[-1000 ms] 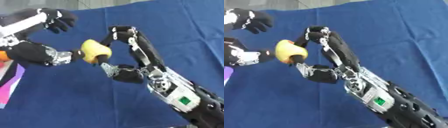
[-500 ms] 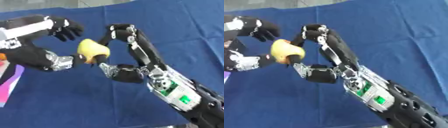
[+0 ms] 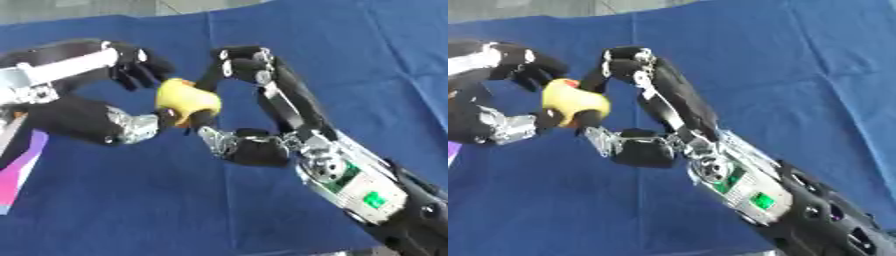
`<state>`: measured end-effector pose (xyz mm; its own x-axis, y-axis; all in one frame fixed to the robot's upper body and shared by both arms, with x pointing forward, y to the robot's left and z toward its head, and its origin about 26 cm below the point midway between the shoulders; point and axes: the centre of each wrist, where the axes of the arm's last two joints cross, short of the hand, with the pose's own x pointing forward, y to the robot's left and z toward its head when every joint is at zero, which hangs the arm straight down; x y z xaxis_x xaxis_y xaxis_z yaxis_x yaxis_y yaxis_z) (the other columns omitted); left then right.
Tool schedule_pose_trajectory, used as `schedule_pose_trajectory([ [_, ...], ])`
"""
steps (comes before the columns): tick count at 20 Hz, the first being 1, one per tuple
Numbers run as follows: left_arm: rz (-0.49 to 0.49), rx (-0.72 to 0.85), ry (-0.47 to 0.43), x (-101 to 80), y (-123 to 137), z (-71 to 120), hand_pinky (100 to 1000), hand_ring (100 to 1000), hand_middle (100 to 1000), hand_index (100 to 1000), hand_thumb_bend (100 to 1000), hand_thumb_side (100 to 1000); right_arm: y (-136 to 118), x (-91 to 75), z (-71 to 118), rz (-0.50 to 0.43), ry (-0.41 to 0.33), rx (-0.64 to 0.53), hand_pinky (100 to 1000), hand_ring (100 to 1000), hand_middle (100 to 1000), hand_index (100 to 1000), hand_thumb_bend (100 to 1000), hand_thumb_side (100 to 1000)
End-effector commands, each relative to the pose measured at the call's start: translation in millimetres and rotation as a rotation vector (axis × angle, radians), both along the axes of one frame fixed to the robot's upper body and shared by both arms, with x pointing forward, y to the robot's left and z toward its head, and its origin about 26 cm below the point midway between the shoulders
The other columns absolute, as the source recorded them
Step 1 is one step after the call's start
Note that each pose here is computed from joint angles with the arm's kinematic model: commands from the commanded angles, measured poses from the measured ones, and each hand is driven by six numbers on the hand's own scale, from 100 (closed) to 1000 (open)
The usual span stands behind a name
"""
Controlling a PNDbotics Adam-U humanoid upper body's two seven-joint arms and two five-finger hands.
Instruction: Pick up the objects with one hand, pass them to the other hand, and then place them into the box on the other side of the table.
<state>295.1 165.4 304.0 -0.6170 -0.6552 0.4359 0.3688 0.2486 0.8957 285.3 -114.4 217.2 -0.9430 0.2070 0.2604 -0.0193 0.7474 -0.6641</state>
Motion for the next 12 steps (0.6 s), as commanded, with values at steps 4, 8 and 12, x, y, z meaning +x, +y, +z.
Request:
schedule_pose_trajectory([
  [4,-0.050,-0.033,0.018,-3.0,-3.7,5.5,788,755,685,830,142,489,-1.3,-5.8,8.8,0.041,-0.036,0.002,828,582,450,569,100,100],
  [8,-0.050,-0.056,0.014,-3.1,-4.6,5.3,736,653,564,705,100,469,-2.0,-5.7,7.7,0.041,-0.032,-0.005,827,581,450,570,100,100],
  [12,-0.004,-0.066,-0.021,-3.2,-5.5,5.5,643,549,482,615,100,450,-2.5,-5.4,8.4,0.038,-0.034,0.006,827,582,452,571,100,100],
])
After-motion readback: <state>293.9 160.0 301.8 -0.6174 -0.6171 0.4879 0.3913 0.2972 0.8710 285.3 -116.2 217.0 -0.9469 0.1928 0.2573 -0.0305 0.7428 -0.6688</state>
